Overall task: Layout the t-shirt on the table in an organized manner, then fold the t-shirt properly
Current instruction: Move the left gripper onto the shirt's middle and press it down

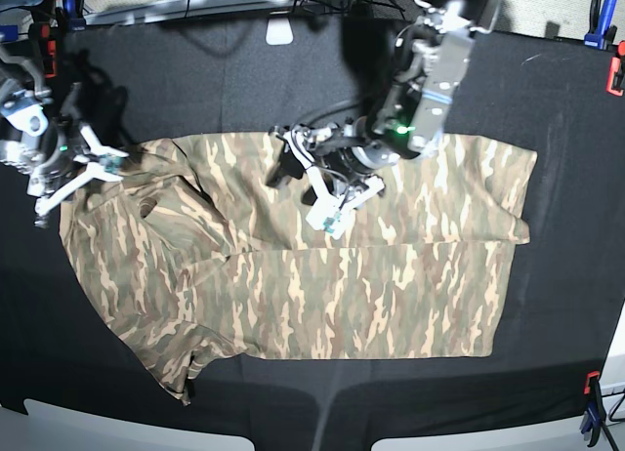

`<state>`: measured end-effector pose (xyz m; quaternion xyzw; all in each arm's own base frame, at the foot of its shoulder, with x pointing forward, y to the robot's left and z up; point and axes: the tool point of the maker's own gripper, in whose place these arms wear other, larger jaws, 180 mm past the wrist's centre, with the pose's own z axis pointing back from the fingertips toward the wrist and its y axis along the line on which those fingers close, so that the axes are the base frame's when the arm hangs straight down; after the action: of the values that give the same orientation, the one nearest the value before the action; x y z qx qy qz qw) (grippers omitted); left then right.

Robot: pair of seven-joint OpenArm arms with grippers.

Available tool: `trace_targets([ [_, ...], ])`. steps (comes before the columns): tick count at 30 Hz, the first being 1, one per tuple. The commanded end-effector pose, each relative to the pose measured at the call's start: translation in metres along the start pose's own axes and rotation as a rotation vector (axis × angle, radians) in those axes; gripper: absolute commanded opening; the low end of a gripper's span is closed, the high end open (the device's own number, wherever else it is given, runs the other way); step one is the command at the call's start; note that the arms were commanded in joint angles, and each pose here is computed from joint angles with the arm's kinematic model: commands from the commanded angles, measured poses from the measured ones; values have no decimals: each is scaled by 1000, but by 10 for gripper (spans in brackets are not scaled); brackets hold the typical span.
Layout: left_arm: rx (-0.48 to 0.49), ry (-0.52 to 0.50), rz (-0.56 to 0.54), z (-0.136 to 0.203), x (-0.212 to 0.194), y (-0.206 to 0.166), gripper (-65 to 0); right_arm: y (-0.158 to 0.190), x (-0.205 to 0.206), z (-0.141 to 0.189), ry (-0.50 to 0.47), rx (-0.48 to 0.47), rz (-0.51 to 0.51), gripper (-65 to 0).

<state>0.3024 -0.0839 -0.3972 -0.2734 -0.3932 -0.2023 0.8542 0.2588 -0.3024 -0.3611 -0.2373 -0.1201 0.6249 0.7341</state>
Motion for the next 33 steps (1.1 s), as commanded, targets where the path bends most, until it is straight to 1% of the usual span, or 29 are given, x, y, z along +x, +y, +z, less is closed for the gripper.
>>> trace_targets([
  [1, 3, -9, -16, -3, 6, 1, -315, -13, 1, 4, -8, -39, 0, -432],
  [3, 16, 37, -10, -5, -12, 8, -315, -6, 16, 1, -48, -12, 7, -432],
  [6, 17, 91, 10, -9, -30, 10, -315, 6, 29, -1, -78, 35, 46, -432],
  [12, 18, 89, 4, -9, -27, 11, -315, -5, 23, -3, -24, -34, 102, -432],
  [16, 18, 89, 4, -9, -27, 11, -315, -5, 23, -3, -25, -31, 99, -433],
  [17, 18, 89, 4, -9, -27, 11, -315, -5, 22, -3, -23, -31, 99, -447],
  [20, 18, 89, 4, -9, -27, 11, -315, -5, 19, -3, -6, -32, 99, -583],
  [22, 18, 89, 4, -9, -27, 11, -315, -6, 17, -3, 4, -34, 96, -649],
  [26, 18, 89, 4, -9, -27, 11, -315, -12, 18, -2, 4, -66, 63, -650],
  [30, 18, 90, 4, -9, -27, 11, -315, -13, 17, -2, 6, -74, 56, -650],
  [33, 18, 96, 4, -9, -28, 11, -315, -14, 6, -2, 65, -78, 58, -650],
])
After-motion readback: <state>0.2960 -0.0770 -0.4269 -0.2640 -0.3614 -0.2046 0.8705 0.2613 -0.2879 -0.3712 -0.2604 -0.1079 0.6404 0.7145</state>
